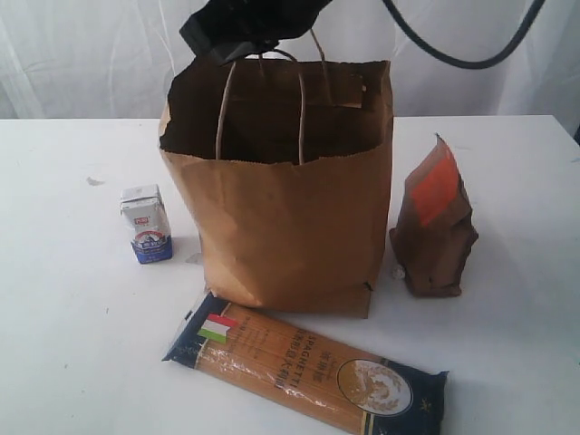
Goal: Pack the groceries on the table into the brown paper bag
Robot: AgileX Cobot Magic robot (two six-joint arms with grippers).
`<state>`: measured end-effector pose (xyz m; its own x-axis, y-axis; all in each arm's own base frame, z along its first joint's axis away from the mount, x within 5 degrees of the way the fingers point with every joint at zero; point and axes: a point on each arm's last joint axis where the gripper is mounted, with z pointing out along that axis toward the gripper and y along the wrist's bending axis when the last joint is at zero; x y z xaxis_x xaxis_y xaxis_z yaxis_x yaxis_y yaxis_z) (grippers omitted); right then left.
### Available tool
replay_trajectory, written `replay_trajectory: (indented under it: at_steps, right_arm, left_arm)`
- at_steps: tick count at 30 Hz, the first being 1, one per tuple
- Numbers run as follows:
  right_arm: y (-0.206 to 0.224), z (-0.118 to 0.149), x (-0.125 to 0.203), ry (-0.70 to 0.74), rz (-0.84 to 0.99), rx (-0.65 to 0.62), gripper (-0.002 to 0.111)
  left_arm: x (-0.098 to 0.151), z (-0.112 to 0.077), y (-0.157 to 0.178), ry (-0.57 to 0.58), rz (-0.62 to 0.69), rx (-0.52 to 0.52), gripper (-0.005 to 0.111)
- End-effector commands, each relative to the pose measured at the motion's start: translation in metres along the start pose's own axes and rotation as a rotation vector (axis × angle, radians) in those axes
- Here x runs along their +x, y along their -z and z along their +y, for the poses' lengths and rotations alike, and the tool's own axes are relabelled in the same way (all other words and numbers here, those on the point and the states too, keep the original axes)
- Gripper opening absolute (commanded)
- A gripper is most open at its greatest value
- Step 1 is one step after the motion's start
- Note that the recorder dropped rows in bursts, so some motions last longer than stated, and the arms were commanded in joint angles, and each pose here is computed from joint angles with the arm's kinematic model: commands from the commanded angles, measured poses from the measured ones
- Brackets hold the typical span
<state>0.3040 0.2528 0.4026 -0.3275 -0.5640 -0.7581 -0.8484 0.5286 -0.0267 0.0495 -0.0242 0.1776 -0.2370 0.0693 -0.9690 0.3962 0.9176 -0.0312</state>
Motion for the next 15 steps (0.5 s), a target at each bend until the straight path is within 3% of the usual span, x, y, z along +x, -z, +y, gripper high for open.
replay_trajectory:
  at_steps: [1,15]
  right_arm:
    - [-0.008,0.007,-0.004,0.019,0.004,-0.007,0.0]
    - [-0.031,0.006,0.002,-0.029,0.056,-0.022,0.0]
  left_arm:
    - [0.001,0.0,0.0,0.009,0.002,0.0,0.0]
    - [0.001,0.0,0.0,0.009,0.002,0.0,0.0]
